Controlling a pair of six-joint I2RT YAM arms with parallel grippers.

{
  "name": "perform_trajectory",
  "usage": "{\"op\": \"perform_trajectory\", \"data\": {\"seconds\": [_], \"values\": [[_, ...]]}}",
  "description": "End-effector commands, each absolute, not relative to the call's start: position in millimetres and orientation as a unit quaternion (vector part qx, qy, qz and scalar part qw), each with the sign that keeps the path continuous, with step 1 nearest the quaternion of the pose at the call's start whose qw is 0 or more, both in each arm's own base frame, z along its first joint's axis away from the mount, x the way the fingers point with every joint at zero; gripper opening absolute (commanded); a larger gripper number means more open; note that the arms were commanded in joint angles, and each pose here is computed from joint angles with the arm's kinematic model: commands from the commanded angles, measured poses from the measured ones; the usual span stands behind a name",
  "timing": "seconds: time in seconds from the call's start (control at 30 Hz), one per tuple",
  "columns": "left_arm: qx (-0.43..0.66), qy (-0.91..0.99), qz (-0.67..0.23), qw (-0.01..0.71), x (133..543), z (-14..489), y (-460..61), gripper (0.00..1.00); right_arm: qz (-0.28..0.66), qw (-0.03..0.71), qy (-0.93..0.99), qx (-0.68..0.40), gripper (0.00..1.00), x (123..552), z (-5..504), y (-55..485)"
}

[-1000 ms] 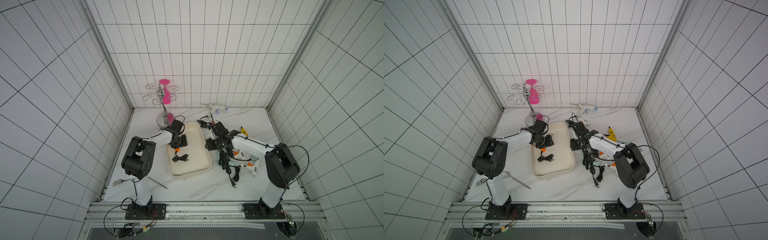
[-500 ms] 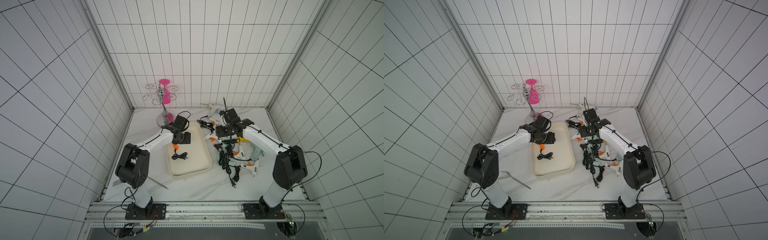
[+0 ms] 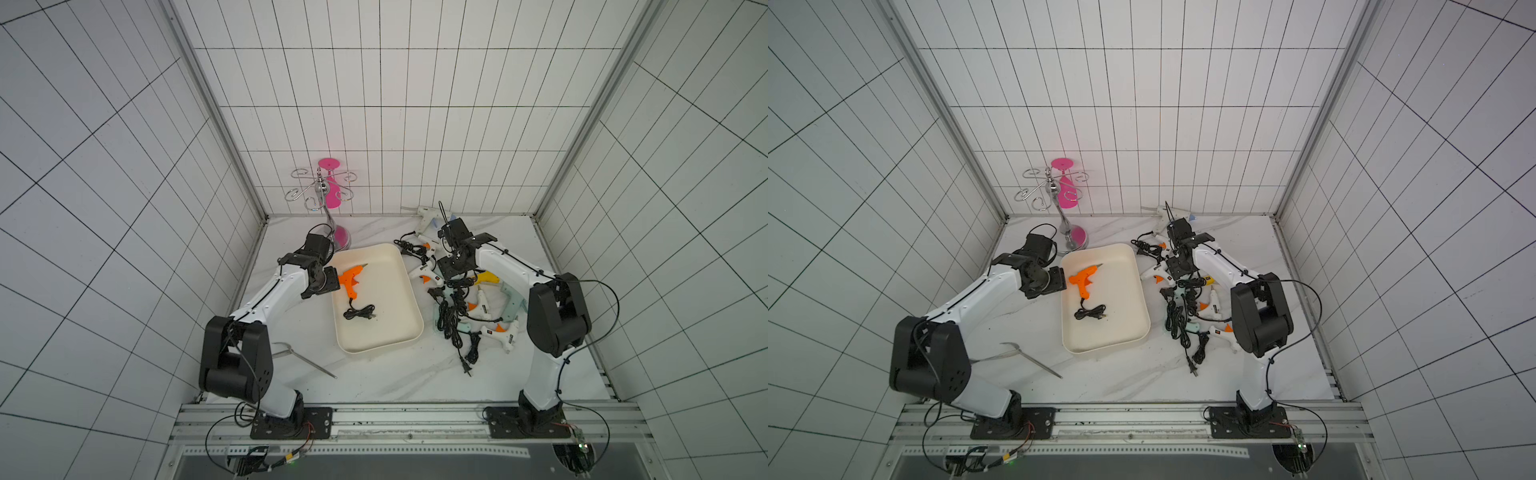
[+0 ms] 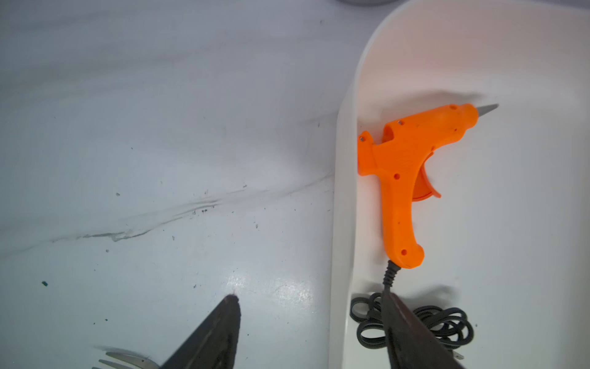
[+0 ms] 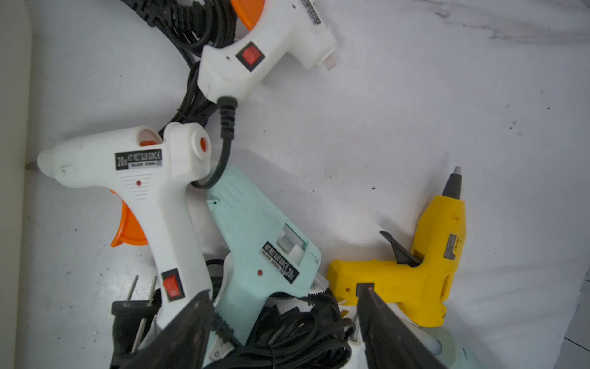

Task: Put the hot melt glue gun into the storage box
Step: Adjust the storage box at the center of the board.

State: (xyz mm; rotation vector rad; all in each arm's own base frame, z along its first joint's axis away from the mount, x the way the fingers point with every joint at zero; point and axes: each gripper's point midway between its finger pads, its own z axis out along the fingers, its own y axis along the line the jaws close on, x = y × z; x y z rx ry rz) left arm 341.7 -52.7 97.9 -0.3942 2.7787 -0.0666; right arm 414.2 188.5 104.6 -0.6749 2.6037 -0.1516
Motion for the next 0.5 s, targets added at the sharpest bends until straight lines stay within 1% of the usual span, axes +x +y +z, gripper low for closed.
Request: {"op": "perform_trajectory", "data": {"seconds": [0.0, 0.07, 0.17, 0.2, 0.27, 0.33, 0.37, 0.47], "values": [[-0.121, 0.981, -0.046, 0.144, 343, 82, -66, 0.71, -0.040, 0.262, 0.941, -0.210, 0.75, 441, 133, 192], [-0.111, 0.984, -0.055, 0.129, 345, 72, -71, 0.69, -0.029, 0.268, 0.941, -0.203, 0.76, 450, 134, 198], [-0.094, 0.987, -0.053, 0.117, 346, 61, -75, 0.62, -0.046, 0.258, 0.949, -0.175, 0.76, 459, 130, 191], [-0.089, 0.988, -0.047, 0.114, 346, 57, -74, 0.59, -0.046, 0.258, 0.953, -0.154, 0.76, 462, 128, 186], [-0.073, 0.991, -0.031, 0.108, 346, 51, -73, 0.46, -0.047, 0.244, 0.964, -0.090, 0.76, 461, 126, 165], [-0.054, 0.993, -0.011, 0.106, 346, 48, -73, 0.35, -0.046, 0.237, 0.970, -0.018, 0.75, 457, 127, 140], [-0.043, 0.993, -0.003, 0.107, 346, 47, -75, 0.31, -0.046, 0.237, 0.970, 0.020, 0.75, 454, 129, 126], [-0.016, 0.993, 0.022, 0.111, 347, 47, -80, 0.26, -0.036, 0.226, 0.970, 0.085, 0.75, 443, 130, 99]]}}
